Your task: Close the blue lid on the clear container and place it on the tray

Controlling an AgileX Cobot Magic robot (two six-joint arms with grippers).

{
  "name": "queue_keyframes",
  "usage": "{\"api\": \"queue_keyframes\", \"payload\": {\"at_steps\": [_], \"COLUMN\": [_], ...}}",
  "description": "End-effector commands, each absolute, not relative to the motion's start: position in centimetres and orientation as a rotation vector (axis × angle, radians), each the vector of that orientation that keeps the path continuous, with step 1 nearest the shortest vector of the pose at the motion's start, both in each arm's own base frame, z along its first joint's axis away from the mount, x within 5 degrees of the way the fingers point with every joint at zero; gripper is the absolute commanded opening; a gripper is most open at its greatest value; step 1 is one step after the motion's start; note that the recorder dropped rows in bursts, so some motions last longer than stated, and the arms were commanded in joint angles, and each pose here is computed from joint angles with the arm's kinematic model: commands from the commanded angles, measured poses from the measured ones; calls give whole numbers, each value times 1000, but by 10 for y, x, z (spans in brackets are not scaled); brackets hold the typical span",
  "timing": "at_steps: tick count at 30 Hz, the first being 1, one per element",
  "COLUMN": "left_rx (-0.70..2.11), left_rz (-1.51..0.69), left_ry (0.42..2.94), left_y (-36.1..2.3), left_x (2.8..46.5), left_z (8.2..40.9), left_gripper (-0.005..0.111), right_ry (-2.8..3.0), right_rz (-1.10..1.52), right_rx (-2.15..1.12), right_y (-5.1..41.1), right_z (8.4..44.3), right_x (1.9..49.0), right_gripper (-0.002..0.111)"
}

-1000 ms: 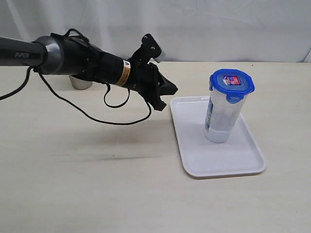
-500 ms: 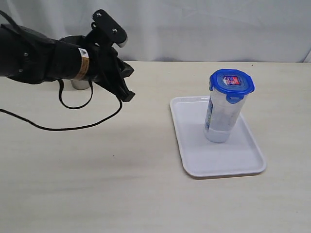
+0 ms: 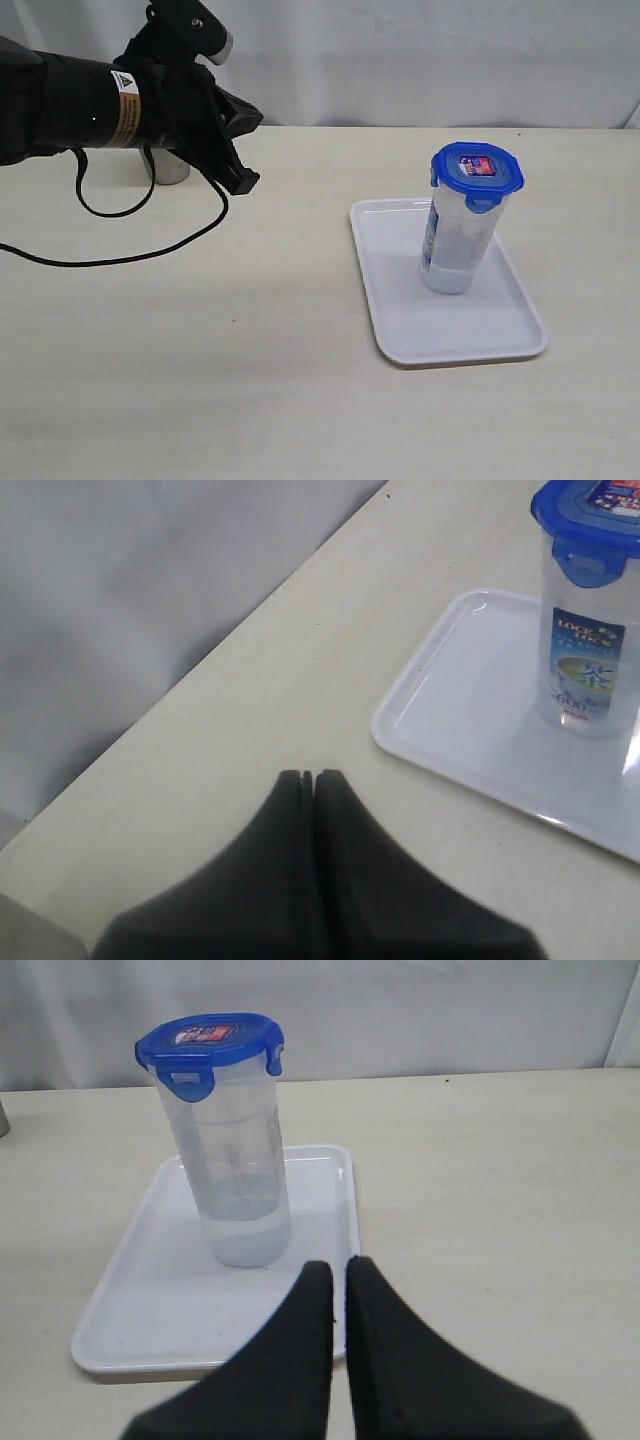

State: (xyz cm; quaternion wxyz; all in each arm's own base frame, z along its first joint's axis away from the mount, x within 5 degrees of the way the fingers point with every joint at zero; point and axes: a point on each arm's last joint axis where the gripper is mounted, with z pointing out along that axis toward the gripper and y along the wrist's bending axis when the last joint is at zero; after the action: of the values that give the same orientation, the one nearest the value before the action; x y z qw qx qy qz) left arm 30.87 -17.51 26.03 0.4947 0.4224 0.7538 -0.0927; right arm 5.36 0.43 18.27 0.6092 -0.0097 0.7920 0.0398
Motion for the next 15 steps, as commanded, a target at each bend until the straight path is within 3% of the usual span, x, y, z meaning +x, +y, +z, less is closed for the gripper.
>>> {"api": "queue_keyframes", "payload": {"at_steps": [1,15], "left_rx": [1018,1018], "left_rz": [-229,-229], "left_ry": [1824,1824], "left_y": [-175,-175], "left_x": [307,307], "left_z": [263,263], "left_gripper": [0,0], "right_ry": [1827,1824], "right_rz": [92,20], "right_rx": [-22,-69], "right_y": [4,2], "right_z": [182,182], "right_x": [53,54], "right_gripper": [5,5]}}
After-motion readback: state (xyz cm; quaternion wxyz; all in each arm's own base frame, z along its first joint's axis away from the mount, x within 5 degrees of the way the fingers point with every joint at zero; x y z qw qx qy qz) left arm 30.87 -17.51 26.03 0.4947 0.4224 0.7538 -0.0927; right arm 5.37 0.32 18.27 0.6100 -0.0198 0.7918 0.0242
